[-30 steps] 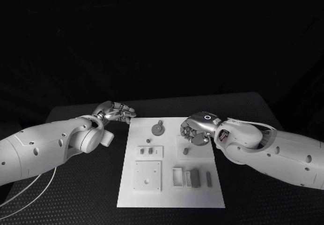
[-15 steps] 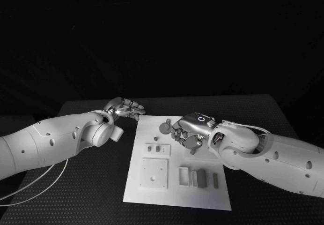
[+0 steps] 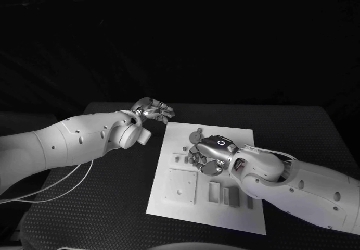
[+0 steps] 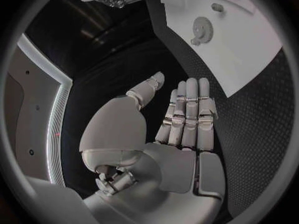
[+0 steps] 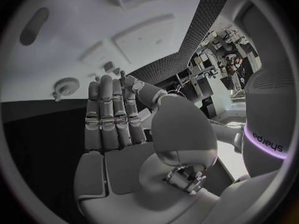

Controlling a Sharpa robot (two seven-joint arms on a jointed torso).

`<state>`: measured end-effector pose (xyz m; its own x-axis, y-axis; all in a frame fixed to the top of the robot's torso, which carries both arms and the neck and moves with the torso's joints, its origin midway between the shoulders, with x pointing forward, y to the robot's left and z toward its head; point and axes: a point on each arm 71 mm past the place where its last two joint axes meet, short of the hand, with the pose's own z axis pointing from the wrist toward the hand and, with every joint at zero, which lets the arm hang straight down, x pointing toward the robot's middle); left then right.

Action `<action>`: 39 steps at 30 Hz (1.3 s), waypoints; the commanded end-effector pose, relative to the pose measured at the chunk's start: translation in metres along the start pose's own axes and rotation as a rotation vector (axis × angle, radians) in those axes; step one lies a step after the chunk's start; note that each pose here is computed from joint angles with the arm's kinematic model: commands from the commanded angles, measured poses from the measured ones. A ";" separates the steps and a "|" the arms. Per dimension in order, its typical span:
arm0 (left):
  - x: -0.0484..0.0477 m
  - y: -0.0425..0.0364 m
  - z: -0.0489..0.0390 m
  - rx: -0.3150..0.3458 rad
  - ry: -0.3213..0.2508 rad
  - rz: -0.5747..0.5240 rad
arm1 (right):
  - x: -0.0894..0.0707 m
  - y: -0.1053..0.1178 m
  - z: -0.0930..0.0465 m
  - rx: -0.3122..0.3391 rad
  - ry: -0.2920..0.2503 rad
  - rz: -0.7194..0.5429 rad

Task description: Assemble the parts on the task board

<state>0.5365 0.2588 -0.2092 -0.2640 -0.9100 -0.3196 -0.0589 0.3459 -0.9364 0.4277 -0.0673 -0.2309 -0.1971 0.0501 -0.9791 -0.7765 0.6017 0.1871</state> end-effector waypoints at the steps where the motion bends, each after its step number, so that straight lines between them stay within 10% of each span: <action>1: 0.0021 -0.0039 0.0021 0.017 -0.004 -0.012 | 0.010 0.004 0.001 -0.031 0.030 -0.009; 39: 0.0045 -0.0056 0.0048 0.017 0.005 -0.014 | 0.052 0.021 0.003 -0.071 0.116 -0.003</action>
<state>0.5399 0.2534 -0.2079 -0.2641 -0.9121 -0.3136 -0.0558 0.3390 -0.9391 0.4052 -0.0515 -0.2770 -0.2593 -0.0267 -0.9654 -0.8038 0.5602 0.2003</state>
